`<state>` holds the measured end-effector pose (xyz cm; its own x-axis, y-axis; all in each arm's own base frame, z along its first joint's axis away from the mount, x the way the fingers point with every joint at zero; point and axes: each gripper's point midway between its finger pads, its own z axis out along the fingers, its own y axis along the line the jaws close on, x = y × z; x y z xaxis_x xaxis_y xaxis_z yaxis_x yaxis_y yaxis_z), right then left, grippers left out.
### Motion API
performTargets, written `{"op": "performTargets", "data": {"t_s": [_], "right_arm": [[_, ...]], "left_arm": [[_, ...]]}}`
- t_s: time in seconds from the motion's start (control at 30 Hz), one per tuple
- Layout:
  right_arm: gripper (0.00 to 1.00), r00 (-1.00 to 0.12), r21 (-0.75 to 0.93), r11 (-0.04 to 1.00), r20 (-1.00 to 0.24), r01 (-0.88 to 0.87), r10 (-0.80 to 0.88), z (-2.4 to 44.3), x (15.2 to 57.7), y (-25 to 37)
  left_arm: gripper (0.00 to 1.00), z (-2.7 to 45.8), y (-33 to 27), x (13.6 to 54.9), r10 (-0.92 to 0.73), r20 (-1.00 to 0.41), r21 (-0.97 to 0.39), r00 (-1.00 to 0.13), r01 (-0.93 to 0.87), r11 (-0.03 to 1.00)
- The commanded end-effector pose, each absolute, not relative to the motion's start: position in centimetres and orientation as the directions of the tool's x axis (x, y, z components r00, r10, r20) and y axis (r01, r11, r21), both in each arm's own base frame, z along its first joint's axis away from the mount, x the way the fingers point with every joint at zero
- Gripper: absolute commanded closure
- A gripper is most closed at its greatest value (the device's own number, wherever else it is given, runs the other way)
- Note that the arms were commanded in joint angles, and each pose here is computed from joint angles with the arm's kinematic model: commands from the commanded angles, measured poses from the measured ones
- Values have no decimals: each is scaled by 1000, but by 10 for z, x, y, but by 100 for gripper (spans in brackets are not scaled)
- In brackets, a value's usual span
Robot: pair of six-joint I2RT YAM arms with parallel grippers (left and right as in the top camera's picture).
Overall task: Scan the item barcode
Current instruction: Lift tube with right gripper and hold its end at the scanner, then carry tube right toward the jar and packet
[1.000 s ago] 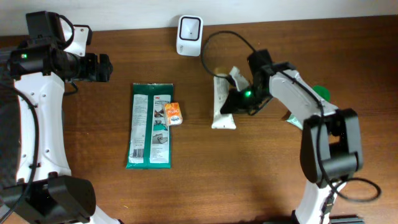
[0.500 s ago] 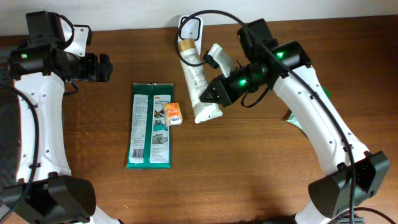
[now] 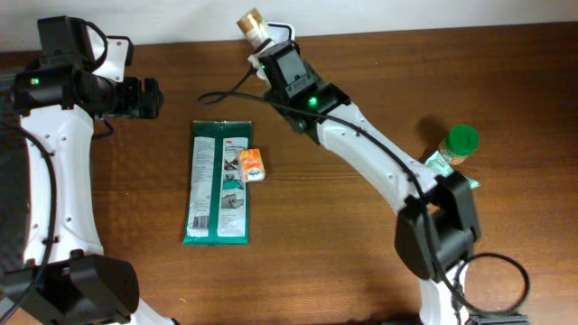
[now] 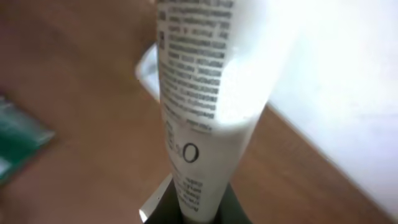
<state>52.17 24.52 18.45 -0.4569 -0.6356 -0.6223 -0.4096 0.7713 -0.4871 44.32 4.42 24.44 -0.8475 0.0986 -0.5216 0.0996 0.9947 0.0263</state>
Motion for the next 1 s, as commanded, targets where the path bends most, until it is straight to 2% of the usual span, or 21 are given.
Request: {"op": "performTargets", "data": {"t_s": [0.0,0.1,0.27,0.43,0.7,0.83,0.97], "right_arm": [[96,-385,-655,684,-570,-320,-726,201,558,221],[96,-329,-735,612,-523,-293,-786,192,584,213],[96,-337,-859,471,-391,-200,-856,162,616,191],[96,-310,-896,403,-337,-184,-889,137,630,193],[96,-366,-910,389,-317,-142,-875,139,627,182],[96,-376,-888,447,-380,-108,-845,146,628,177],[96,-375,-884,459,-397,-87,-837,159,629,172]], "left_arm": [[1,256,43,441,112,-546,31,-830,113,993],[1,256,43,441,112,-546,31,-830,113,993],[1,256,43,441,112,-546,31,-830,113,993],[1,256,43,441,112,-546,31,-830,113,993],[1,256,43,441,112,-546,31,-830,113,993],[1,256,43,441,112,-546,31,-830,113,993],[1,256,43,441,112,-546,31,-830,113,993]]}}
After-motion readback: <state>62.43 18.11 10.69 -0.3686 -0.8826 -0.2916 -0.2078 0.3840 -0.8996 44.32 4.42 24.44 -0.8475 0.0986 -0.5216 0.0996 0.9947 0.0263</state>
